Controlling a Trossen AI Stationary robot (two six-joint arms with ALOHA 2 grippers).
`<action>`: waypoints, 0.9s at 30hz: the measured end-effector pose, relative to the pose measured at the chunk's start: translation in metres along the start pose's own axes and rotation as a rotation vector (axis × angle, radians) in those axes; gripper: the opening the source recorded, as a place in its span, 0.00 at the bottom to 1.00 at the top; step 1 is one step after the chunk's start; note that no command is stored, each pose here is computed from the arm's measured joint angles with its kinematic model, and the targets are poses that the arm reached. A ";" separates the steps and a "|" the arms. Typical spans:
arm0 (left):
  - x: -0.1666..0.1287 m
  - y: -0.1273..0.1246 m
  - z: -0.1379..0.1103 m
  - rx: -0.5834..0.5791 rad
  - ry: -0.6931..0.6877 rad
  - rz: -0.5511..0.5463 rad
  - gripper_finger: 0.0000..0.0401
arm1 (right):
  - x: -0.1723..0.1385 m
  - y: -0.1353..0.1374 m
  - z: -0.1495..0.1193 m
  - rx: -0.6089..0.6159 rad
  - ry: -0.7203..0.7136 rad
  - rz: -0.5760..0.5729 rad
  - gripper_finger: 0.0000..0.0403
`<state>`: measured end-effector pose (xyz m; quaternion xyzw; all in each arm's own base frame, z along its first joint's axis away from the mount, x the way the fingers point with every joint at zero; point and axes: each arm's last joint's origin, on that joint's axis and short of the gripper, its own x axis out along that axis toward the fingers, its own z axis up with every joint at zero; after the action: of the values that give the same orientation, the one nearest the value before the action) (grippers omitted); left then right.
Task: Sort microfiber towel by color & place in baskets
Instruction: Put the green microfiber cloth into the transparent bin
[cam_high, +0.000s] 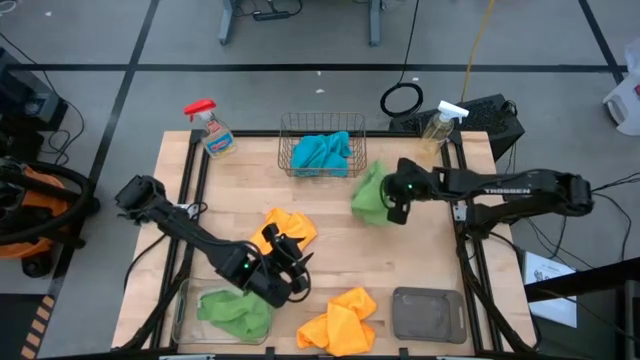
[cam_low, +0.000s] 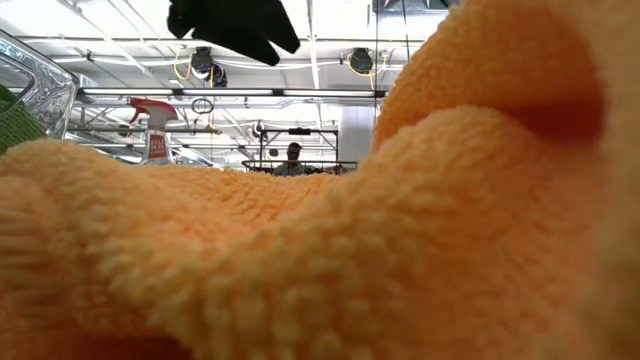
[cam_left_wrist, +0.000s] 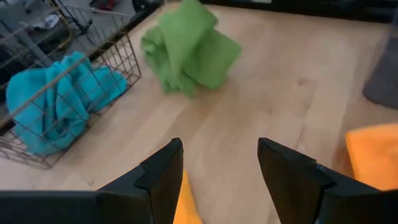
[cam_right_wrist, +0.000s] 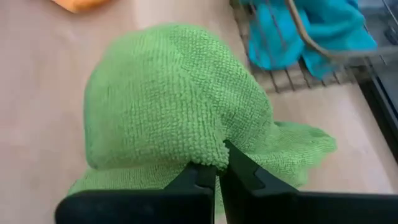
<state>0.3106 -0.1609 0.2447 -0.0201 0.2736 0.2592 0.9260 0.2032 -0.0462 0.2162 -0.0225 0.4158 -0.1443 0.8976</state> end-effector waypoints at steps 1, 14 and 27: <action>0.002 0.000 0.002 -0.005 -0.010 -0.002 0.53 | -0.002 0.004 0.001 -0.001 -0.018 0.011 0.00; 0.006 -0.009 0.033 0.060 -0.208 -0.085 0.53 | -0.029 0.058 0.027 -0.079 -0.363 0.210 0.00; 0.006 -0.015 0.040 0.006 -0.255 -0.167 0.53 | -0.053 0.098 0.046 -0.230 -0.696 0.327 0.00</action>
<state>0.3425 -0.1635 0.2741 -0.0069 0.1522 0.1808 0.9717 0.2287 0.0583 0.2697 -0.1041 0.0984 0.0642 0.9876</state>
